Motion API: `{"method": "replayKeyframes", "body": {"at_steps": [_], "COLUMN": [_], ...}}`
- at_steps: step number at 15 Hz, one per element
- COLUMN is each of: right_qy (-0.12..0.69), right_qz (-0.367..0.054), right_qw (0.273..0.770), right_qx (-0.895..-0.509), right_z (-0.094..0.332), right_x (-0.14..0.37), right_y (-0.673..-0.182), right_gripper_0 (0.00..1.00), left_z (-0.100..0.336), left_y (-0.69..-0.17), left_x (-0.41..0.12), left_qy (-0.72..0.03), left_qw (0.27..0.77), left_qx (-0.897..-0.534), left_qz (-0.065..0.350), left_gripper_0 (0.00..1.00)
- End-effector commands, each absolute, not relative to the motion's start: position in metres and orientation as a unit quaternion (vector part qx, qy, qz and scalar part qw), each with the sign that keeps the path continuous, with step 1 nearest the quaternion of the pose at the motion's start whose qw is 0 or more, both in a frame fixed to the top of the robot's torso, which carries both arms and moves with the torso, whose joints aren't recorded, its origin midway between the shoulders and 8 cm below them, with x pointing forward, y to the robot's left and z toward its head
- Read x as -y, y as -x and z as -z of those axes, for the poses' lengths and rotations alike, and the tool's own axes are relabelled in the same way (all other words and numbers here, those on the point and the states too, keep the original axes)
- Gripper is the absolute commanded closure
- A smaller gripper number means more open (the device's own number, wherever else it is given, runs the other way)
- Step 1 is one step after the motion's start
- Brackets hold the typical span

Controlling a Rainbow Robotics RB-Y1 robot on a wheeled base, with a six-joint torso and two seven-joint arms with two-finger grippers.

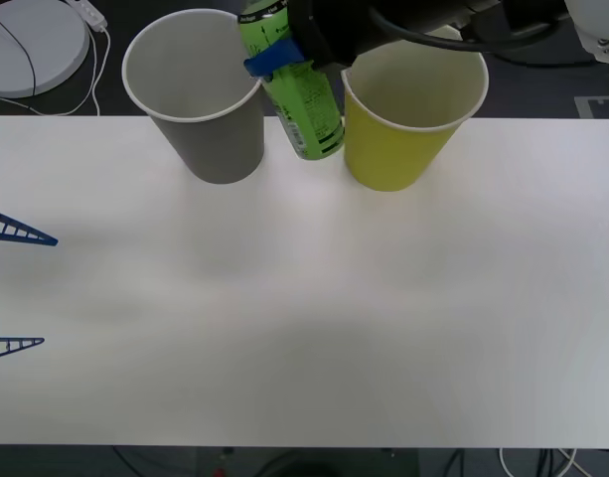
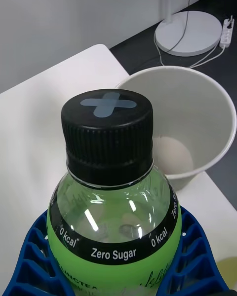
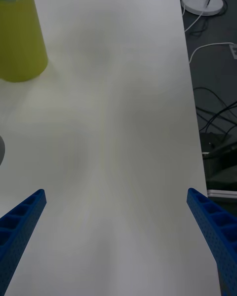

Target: Put the can into the green bin and the plastic bottle into the gray bin

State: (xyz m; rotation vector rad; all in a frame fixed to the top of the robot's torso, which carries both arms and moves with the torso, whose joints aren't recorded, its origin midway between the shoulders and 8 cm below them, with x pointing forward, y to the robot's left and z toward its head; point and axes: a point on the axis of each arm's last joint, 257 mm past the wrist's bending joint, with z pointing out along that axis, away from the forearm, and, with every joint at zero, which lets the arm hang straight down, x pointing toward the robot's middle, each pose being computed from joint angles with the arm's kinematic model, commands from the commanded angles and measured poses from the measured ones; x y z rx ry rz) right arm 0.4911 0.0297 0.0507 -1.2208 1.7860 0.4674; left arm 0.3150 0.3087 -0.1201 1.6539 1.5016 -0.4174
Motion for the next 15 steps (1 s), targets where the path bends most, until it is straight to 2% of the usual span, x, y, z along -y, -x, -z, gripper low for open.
{"method": "replayKeyframes", "body": {"at_steps": [1, 10, 15], "right_qy": [0.489, 0.459, 0.452], "right_qz": [-0.180, -0.175, -0.144], "right_qw": [0.447, 0.448, 0.431], "right_qx": [-0.727, -0.747, -0.768], "right_z": [-0.061, -0.092, -0.083], "right_x": [-0.041, -0.083, -0.102], "right_y": [-0.505, -0.548, -0.566], "right_gripper_0": [1.00, 1.00, 1.00], "left_z": [0.120, 0.120, 0.120], "left_y": [-0.315, -0.315, -0.315], "left_x": [-0.309, -0.309, -0.309], "left_qy": [-0.660, -0.660, -0.660], "left_qw": [0.421, 0.421, 0.421], "left_qx": [-0.599, -0.599, -0.599], "left_qz": [0.167, 0.167, 0.167], "left_gripper_0": [0.00, 0.00, 0.00]}}
